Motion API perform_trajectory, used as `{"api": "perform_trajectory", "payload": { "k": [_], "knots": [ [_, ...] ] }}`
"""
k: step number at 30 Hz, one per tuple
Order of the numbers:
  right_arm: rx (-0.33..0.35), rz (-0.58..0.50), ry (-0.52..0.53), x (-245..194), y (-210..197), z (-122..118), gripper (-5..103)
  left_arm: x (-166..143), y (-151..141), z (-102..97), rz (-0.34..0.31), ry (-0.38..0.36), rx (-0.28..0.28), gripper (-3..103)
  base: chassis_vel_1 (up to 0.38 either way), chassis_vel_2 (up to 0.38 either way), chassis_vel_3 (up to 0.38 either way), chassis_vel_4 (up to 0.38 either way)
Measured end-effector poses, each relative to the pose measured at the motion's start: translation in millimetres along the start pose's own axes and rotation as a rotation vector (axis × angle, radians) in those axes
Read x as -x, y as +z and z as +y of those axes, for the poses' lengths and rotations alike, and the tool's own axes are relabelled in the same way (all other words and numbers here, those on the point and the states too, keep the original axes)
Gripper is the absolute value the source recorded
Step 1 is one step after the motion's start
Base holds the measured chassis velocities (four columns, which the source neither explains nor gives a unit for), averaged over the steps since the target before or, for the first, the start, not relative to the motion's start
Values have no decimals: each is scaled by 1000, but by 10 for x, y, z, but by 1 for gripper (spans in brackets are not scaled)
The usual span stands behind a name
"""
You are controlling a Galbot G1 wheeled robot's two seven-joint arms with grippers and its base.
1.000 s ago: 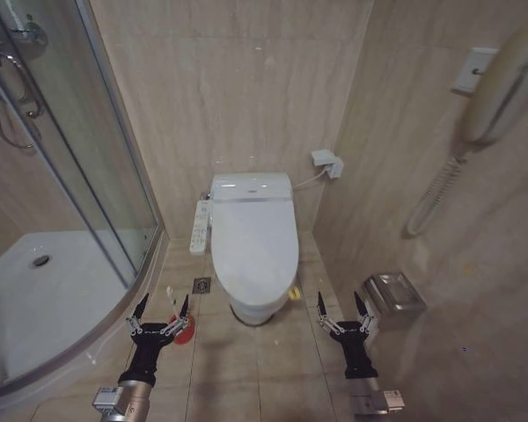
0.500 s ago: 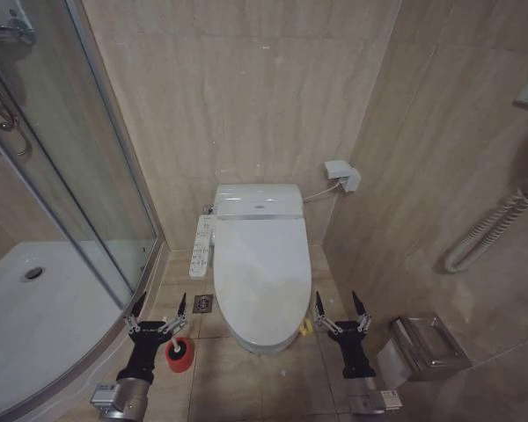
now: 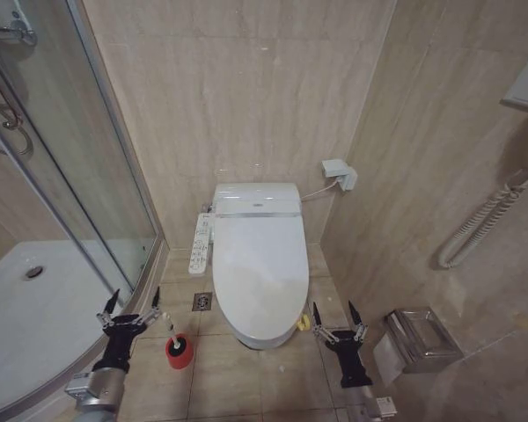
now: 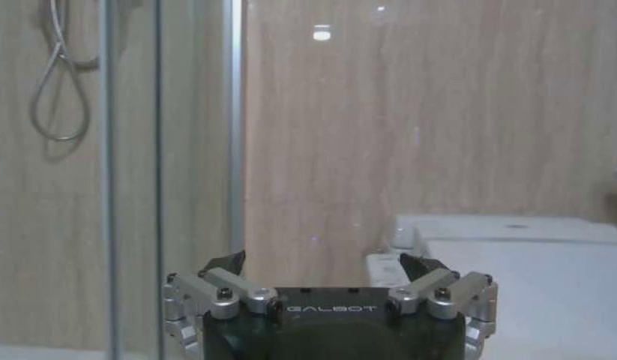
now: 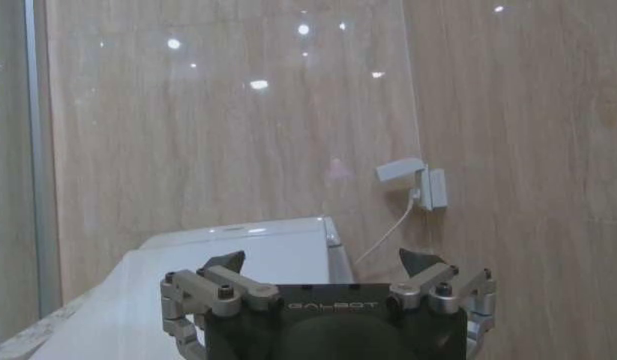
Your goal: Open the toilet lid, clean the toilet bowl with a toilet brush, close the toilet lid, and flush.
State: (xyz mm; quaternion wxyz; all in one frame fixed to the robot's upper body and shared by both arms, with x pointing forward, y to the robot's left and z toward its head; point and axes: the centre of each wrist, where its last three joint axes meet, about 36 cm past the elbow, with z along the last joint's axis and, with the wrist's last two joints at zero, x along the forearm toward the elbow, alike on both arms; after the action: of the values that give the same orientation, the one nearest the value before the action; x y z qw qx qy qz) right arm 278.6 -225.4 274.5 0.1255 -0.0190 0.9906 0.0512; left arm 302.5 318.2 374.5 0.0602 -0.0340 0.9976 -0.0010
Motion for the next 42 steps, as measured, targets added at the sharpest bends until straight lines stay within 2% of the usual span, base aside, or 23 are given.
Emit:
{"api": "perform_trajectory", "payload": {
  "k": [6,33,42],
  "knots": [
    [-2,13,4,-22,59,-5,100,13,53,75,12,-14,3,100,0,0,0,0],
    [0,-1,13,4,34,-27,100,-28,77,-40,21,14,-5,100,0,0,0,0],
    [8,-7,21,17,68,-17,100,-22,111,-41,26,14,-4,100,-94,104,107,-112]
  ]
}}
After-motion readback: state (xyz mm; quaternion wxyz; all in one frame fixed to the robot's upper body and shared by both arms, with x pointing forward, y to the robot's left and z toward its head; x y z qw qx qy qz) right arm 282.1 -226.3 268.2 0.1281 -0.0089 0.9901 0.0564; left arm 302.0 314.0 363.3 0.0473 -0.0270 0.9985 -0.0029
